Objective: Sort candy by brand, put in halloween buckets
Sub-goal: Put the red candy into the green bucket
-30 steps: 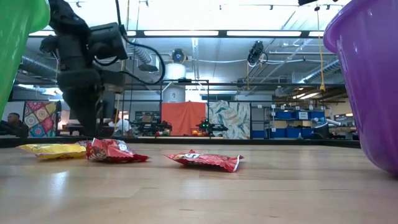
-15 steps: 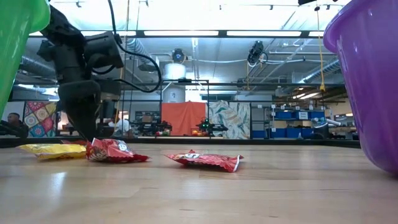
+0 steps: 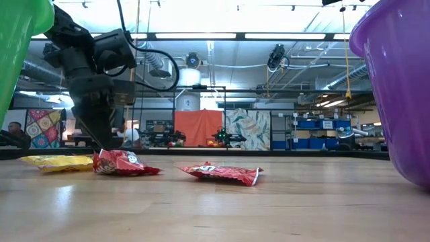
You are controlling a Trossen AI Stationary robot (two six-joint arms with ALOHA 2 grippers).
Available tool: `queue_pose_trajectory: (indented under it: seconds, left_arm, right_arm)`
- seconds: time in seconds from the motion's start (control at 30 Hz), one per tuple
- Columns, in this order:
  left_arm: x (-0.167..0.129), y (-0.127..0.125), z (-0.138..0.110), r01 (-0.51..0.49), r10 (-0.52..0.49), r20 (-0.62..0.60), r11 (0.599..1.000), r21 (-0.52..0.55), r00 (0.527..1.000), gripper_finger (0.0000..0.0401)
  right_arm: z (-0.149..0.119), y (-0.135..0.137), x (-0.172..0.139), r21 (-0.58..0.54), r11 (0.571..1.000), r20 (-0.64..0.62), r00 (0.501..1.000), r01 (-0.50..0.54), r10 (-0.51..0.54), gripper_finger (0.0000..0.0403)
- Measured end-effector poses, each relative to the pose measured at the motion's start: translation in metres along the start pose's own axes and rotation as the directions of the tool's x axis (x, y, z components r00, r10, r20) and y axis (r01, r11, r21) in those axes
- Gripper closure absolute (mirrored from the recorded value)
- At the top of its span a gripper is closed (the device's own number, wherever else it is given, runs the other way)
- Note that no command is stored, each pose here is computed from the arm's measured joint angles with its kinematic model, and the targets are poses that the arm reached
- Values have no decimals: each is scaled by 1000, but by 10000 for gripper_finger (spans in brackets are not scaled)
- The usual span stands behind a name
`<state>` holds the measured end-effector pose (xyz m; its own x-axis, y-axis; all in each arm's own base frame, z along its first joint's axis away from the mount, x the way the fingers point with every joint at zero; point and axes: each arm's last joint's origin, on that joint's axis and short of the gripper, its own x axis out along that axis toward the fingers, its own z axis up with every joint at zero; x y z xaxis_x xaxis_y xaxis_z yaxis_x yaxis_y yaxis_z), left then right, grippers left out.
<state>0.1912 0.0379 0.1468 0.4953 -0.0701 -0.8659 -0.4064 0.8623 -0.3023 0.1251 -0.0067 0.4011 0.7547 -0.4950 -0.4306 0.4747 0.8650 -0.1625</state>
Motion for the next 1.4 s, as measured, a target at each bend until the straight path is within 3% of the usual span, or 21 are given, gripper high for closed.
queue_pose_trajectory:
  seconds: [0.1, 0.23, 0.33, 0.63, 0.8, 0.97, 1.23, 1.4]
  left_arm:
    - [0, 0, 0, 2, -2, 1, 999, -42, 1000, 390]
    - [0, 0, 0, -14, 14, 4, 999, -41, 1000, 387]
    - [0, 1, 0, -16, 16, 2, 999, -39, 1000, 341]
    - [0, 0, -2, 25, -26, -25, 999, -44, 999, 142]
    - [0, 0, -2, 2, -4, -20, 998, -70, 1000, 90]
    - [2, 4, -2, -104, 104, -12, 992, -74, 995, 88]
    - [11, 5, 0, -122, 121, -25, 990, -71, 992, 112]
    - [12, 6, 0, -128, 127, -23, 991, -50, 992, 157]
  right_arm:
    - [0, 0, 0, 0, 1000, -1, 1000, -6, 6, 302]
    - [0, 1, 1, 6, 1000, -4, 1000, -8, 8, 302]
    - [0, 3, 3, 1, 1000, -12, 1000, -15, 15, 302]
    - [-8, 11, 16, -22, 999, -44, 999, -30, 29, 302]
    - [-13, 13, 21, -35, 999, -60, 998, -28, 26, 302]
    - [-15, 14, 23, -36, 999, -62, 998, -28, 25, 302]
    - [-15, 14, 23, -35, 999, -62, 998, -29, 26, 302]
    - [-14, 15, 23, -30, 999, -52, 998, -30, 28, 302]
